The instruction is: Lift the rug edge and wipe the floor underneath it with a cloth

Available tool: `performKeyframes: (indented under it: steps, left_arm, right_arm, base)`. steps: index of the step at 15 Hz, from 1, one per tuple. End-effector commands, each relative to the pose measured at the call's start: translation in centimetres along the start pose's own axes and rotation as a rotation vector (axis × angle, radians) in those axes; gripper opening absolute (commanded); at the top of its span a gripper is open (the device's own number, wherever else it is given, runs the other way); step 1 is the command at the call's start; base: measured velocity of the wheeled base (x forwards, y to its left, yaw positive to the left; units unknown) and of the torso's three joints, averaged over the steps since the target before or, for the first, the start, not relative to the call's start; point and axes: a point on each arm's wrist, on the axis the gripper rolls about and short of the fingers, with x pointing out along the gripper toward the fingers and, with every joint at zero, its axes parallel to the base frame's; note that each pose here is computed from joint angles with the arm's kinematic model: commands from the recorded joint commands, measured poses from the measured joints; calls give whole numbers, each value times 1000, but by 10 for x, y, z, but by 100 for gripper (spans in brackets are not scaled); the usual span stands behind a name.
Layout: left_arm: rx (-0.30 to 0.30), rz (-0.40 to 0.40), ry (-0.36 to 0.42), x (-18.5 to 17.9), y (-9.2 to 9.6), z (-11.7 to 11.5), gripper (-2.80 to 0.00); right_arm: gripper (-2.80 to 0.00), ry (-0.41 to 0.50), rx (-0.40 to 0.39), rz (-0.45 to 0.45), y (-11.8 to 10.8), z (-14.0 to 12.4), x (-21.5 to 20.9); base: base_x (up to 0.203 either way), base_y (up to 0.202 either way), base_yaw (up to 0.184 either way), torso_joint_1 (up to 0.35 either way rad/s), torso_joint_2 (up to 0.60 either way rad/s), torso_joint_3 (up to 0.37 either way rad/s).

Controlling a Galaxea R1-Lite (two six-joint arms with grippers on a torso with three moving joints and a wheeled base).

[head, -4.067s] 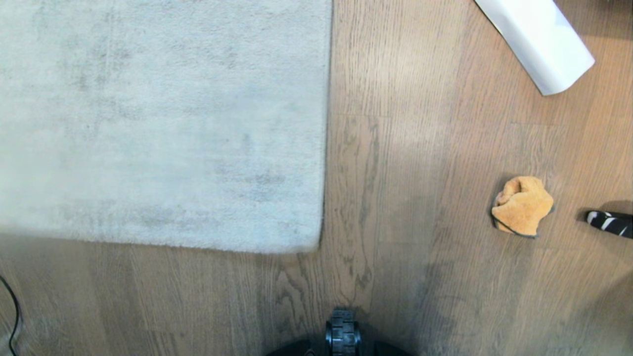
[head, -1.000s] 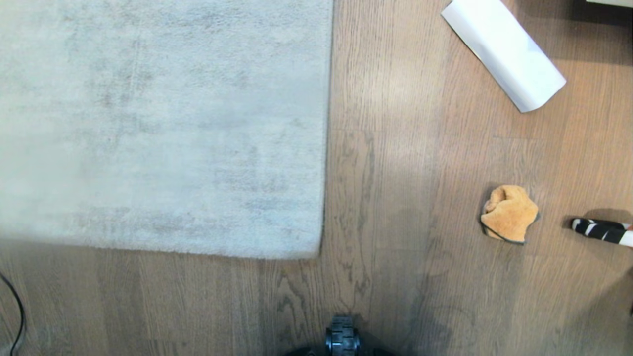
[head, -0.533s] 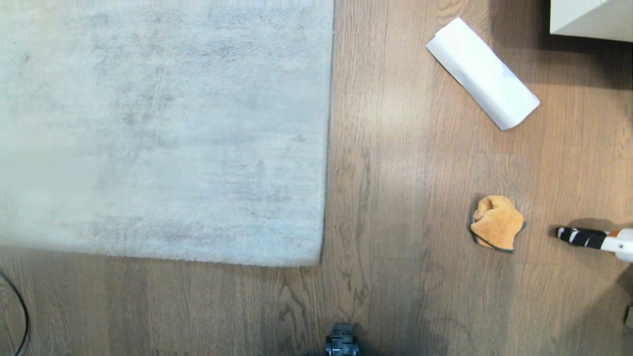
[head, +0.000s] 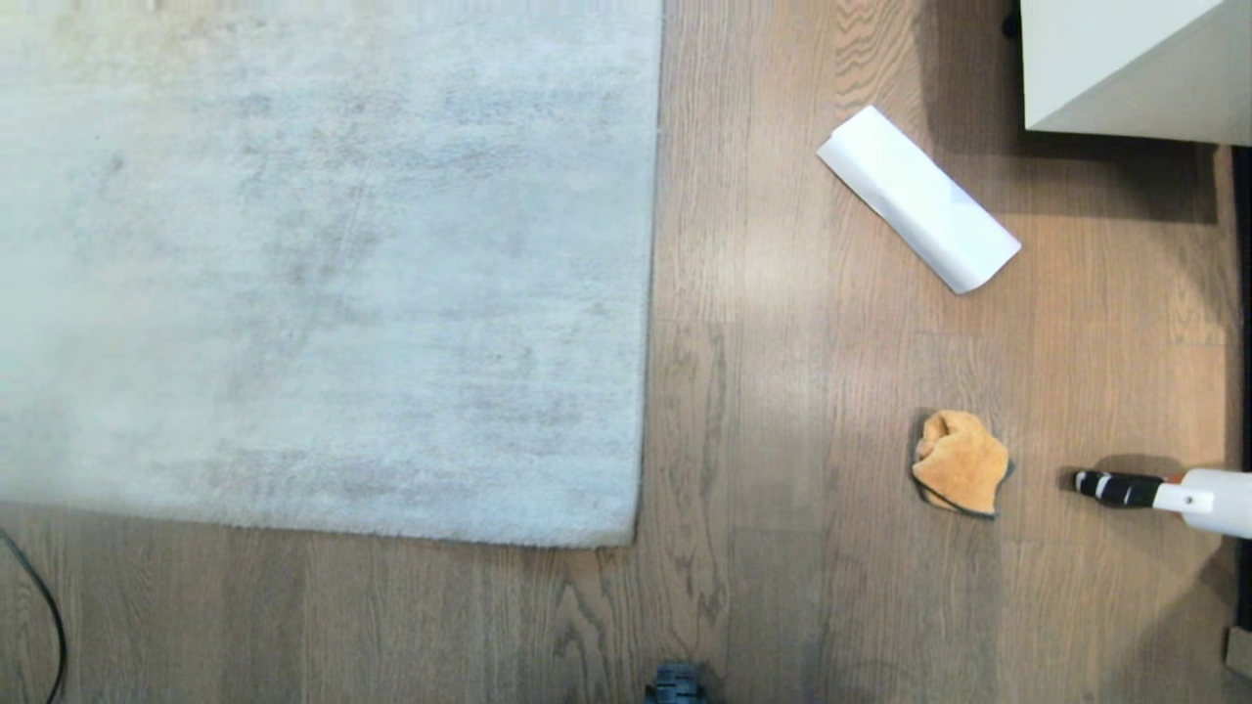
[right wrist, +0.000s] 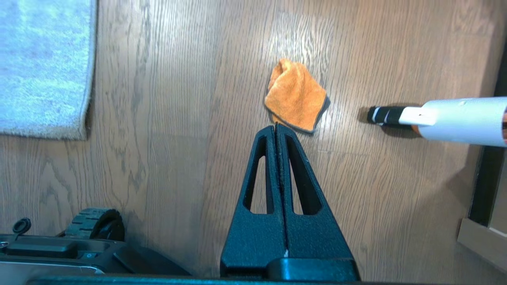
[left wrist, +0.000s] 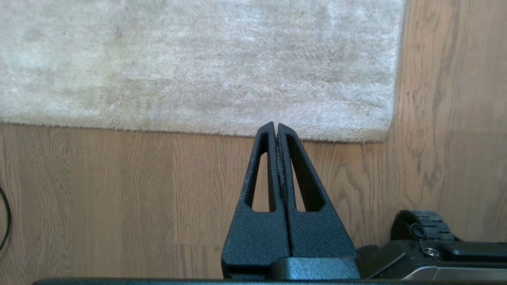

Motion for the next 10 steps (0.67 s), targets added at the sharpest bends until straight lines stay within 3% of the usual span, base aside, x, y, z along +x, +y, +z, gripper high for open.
performKeyframes:
  steps: [1, 10]
  left_arm:
    - [0, 0, 0, 0, 0, 0, -280]
    - [3, -12, 0, 0, 0, 0, -280]
  right_arm:
    - [-280, 0, -1, 0, 0, 0, 0]
    - [-280, -1, -1, 0, 0, 0, 0]
  base:
    - [0, 0, 0, 7, 2, 193]
    - [0, 0, 0, 3, 2, 201]
